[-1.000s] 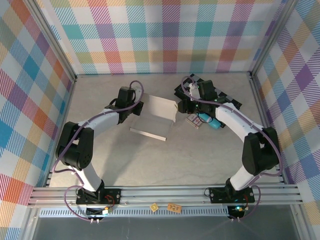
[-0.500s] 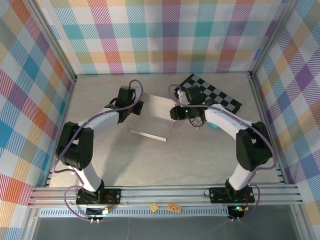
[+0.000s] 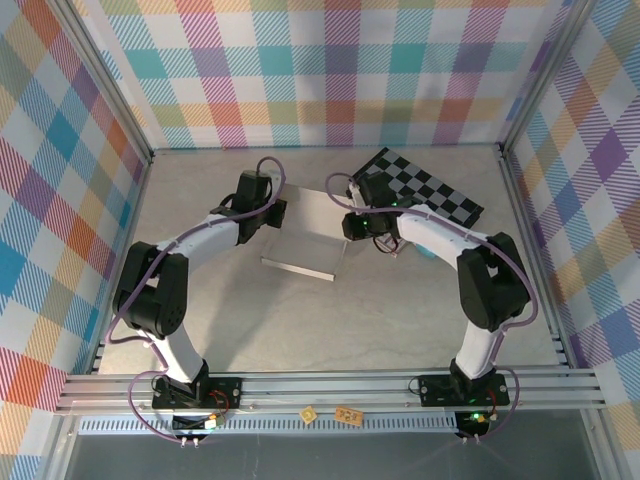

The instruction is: Fold the paper box

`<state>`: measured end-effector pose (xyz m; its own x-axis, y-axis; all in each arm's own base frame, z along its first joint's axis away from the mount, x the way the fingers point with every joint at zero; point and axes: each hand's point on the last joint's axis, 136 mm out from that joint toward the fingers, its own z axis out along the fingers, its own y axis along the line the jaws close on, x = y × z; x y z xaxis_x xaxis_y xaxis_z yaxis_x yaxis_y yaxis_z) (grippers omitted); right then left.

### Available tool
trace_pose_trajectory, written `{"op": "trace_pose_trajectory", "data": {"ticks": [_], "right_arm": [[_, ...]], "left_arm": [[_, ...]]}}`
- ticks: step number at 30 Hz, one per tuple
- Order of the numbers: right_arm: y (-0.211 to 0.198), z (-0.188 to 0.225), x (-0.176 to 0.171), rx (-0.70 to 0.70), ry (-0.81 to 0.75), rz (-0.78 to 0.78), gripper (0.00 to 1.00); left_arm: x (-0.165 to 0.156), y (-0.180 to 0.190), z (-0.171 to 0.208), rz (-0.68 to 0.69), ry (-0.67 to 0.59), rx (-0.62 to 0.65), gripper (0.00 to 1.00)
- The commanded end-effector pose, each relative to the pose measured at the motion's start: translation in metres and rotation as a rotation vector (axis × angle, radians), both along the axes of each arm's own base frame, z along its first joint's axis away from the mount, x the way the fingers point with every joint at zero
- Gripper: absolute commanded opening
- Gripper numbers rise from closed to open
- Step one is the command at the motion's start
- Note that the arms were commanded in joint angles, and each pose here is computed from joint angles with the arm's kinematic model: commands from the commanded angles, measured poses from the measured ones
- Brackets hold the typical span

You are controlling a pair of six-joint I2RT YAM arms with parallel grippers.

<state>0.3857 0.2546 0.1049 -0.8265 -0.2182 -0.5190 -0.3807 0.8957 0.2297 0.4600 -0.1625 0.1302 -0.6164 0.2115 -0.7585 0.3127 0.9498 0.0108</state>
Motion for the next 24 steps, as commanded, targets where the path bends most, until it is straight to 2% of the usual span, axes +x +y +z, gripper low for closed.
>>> {"op": "trace_pose_trajectory", "data": {"ticks": [1,3,6,9,13,17,24], "right_arm": [[0.010,0.006,0.013,-0.007,-0.044,-0.011,0.20],[0.011,0.005,0.016,-0.028,-0.055,-0.034,0.17],[0.014,0.005,0.022,-0.041,-0.070,-0.084,0.06],[0.016,0.012,0.031,-0.050,-0.102,-0.144,0.01],[0.024,0.026,0.046,-0.006,-0.173,-0.196,0.00],[0.039,0.021,0.058,0.059,-0.217,-0.187,0.00],[0.046,0.016,0.063,0.116,-0.353,-0.168,0.00]], "left_arm": [[0.005,0.002,0.001,0.044,0.021,-0.015,0.00],[0.006,0.002,0.002,0.064,0.025,-0.034,0.00],[0.011,0.004,0.005,0.122,0.021,-0.071,0.00],[0.018,0.002,0.010,0.170,0.009,-0.128,0.00],[0.032,-0.003,0.022,0.209,-0.017,-0.201,0.00],[0.043,-0.008,0.020,0.236,-0.029,-0.263,0.00],[0.036,-0.008,0.014,0.246,-0.099,-0.349,0.00]]}}
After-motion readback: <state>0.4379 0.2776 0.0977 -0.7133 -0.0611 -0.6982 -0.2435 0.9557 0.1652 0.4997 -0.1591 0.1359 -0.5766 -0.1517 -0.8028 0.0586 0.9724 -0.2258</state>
